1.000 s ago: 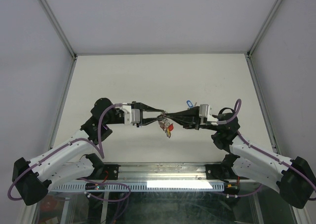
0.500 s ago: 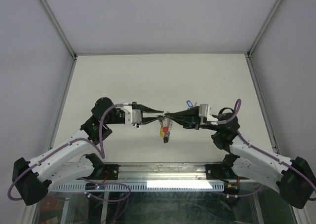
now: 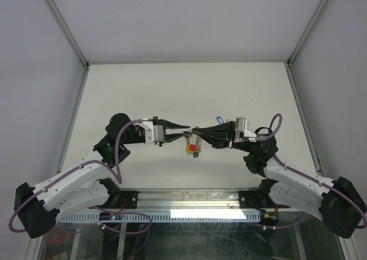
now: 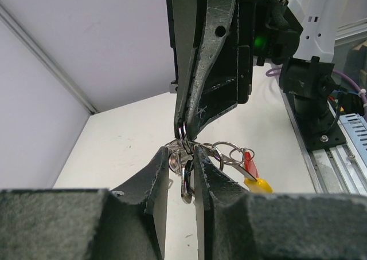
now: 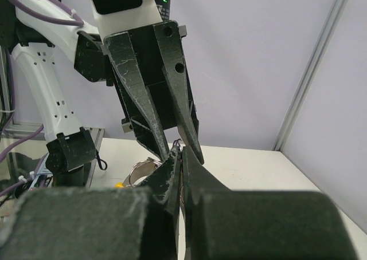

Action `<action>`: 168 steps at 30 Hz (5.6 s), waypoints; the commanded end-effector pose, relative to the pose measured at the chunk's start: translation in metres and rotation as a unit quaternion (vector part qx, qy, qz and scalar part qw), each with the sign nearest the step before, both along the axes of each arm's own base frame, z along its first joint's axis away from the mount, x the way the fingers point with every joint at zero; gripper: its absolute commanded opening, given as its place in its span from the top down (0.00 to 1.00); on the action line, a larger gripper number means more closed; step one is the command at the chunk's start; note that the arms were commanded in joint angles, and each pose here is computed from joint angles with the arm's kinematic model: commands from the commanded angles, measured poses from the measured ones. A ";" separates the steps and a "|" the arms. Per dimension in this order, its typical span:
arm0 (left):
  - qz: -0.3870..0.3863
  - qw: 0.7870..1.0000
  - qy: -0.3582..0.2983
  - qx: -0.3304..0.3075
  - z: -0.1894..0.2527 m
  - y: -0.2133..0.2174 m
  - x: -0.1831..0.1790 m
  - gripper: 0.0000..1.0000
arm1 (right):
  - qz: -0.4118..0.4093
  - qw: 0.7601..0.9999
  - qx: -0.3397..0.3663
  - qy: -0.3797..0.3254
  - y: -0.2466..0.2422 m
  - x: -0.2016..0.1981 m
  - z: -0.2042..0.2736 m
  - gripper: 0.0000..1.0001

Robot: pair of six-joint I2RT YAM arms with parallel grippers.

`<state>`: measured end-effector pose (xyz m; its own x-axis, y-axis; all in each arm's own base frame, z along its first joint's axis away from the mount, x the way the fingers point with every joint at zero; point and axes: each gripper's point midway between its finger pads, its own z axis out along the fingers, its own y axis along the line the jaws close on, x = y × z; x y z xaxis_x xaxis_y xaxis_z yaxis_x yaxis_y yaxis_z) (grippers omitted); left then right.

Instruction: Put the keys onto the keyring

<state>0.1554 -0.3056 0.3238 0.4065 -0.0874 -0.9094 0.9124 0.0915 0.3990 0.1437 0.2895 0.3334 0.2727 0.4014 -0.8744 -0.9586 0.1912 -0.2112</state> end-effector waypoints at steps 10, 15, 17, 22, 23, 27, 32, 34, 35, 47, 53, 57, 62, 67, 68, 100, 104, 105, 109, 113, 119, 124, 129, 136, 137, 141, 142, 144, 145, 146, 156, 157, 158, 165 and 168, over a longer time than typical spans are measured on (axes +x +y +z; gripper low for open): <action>0.005 1.000 -0.001 -0.011 0.004 0.002 -0.002 0.76 | -0.023 0.994 0.100 -0.032 -0.020 -0.003 0.048 1.00; 0.001 1.000 -0.006 -0.009 0.004 0.004 -0.006 0.72 | -0.031 0.994 0.094 -0.038 -0.021 -0.003 0.048 1.00; -0.001 1.000 -0.006 -0.008 0.004 0.005 -0.007 0.71 | -0.035 0.994 0.093 -0.039 -0.022 -0.002 0.047 1.00; 0.003 1.000 -0.003 -0.005 0.002 0.005 -0.005 0.71 | -0.038 0.994 0.091 -0.044 -0.023 -0.003 0.049 1.00; 0.002 1.000 -0.002 -0.004 0.002 0.004 -0.005 0.72 | -0.037 0.994 0.090 -0.044 -0.023 -0.003 0.048 1.00; 0.004 1.000 0.002 -0.001 0.000 0.003 -0.004 0.78 | -0.037 0.994 0.091 -0.046 -0.023 -0.004 0.050 1.00; 0.008 1.000 0.002 -0.004 0.003 0.002 -0.001 0.84 | -0.033 0.995 0.089 -0.045 -0.021 -0.004 0.049 1.00; 0.010 1.000 0.002 -0.009 0.005 0.002 0.000 0.86 | -0.033 0.994 0.090 -0.045 -0.021 -0.004 0.050 1.00; 0.010 1.000 0.005 -0.011 0.006 0.002 -0.001 0.86 | -0.032 0.994 0.089 -0.045 -0.021 -0.004 0.049 1.00; -0.004 0.999 0.008 -0.044 0.020 0.003 -0.007 0.68 | -0.036 0.995 0.080 -0.044 -0.019 -0.001 0.044 1.00; -0.005 0.998 0.021 -0.054 0.018 0.000 -0.005 0.72 | -0.034 0.995 0.080 -0.043 -0.019 -0.002 0.043 1.00; 0.011 0.998 0.021 -0.050 0.014 0.000 0.001 0.75 | -0.031 0.995 0.082 -0.044 -0.019 -0.004 0.044 1.00; 0.031 0.998 0.021 -0.049 0.014 0.000 0.010 0.80 | -0.028 0.995 0.082 -0.043 -0.019 -0.005 0.044 1.00; 0.040 0.998 0.024 -0.051 0.016 -0.001 0.014 0.92 | -0.027 0.995 0.085 -0.042 -0.019 -0.004 0.044 1.00; 0.041 0.998 0.024 -0.052 0.017 -0.001 0.015 0.95 | -0.027 0.995 0.086 -0.042 -0.019 -0.004 0.044 1.00; 0.037 0.998 0.007 -0.054 0.030 -0.003 0.007 0.80 | -0.036 0.988 0.152 -0.014 -0.026 0.003 0.058 1.00; 0.051 0.996 0.000 -0.068 0.039 0.006 0.005 0.69 | -0.038 0.989 0.142 -0.021 -0.026 0.001 0.055 1.00; 0.052 0.996 -0.002 -0.072 0.042 0.008 0.004 0.69 | -0.037 0.989 0.141 -0.022 -0.026 0.000 0.055 1.00; 0.049 0.995 -0.005 -0.090 0.052 0.011 0.000 0.69 | -0.034 0.990 0.133 -0.027 -0.025 -0.002 0.053 1.00; 0.044 0.994 -0.005 -0.105 0.058 0.011 -0.001 0.70 | -0.028 0.991 0.129 -0.031 -0.024 -0.005 0.053 1.00; 0.021 0.994 0.000 -0.109 0.059 0.004 -0.004 0.73 | -0.023 0.991 0.125 -0.034 -0.023 -0.006 0.053 1.00; 0.000 0.995 0.006 -0.103 0.056 -0.001 -0.008 0.79 | -0.023 0.991 0.124 -0.035 -0.023 -0.006 0.052 1.00; -0.012 0.995 0.010 -0.099 0.052 -0.004 -0.011 0.81 | -0.023 0.991 0.123 -0.034 -0.022 -0.006 0.052 1.00; -0.023 0.995 0.010 -0.099 0.052 -0.006 -0.014 0.84 | -0.022 0.992 0.119 -0.031 -0.021 -0.005 0.049 1.00; -0.025 0.995 0.010 -0.098 0.052 -0.006 -0.014 0.85 | -0.022 0.992 0.120 -0.031 -0.021 -0.005 0.049 1.00; -0.028 0.995 0.011 -0.097 0.051 -0.007 -0.014 0.87 | -0.021 0.992 0.119 -0.030 -0.020 -0.005 0.049 1.00; -0.029 0.995 0.012 -0.096 0.051 -0.008 -0.015 0.88 | -0.021 0.992 0.117 -0.030 -0.020 -0.005 0.048 1.00; -0.029 0.995 0.012 -0.096 0.050 -0.008 -0.014 0.88 | -0.019 0.992 0.117 -0.029 -0.019 -0.005 0.048 1.00; -0.029 0.995 0.012 -0.096 0.050 -0.008 -0.014 0.88 | -0.019 0.993 0.116 -0.028 -0.019 -0.005 0.047 1.00; -0.029 0.995 0.013 -0.095 0.049 -0.009 -0.014 0.88 | -0.018 0.993 0.115 -0.028 -0.018 -0.005 0.047 1.00; -0.027 0.995 0.015 -0.094 0.049 -0.011 -0.012 0.88 | -0.011 0.994 0.108 -0.026 -0.016 -0.006 0.044 1.00; -0.027 0.995 0.014 -0.094 0.049 -0.011 -0.011 0.92 | -0.011 0.994 0.106 -0.024 -0.015 -0.006 0.043 1.00; -0.026 0.995 0.014 -0.094 0.049 -0.011 -0.011 0.97 | -0.011 0.994 0.107 -0.024 -0.015 -0.006 0.043 1.00; 0.009 0.998 -0.001 -0.065 0.044 -0.007 -0.002 1.00 | -0.013 0.997 0.074 -0.030 -0.013 -0.007 0.036 0.99; 0.030 0.999 -0.021 -0.025 0.036 -0.004 0.005 1.00 | -0.022 0.998 0.031 -0.040 -0.012 -0.009 0.030 0.86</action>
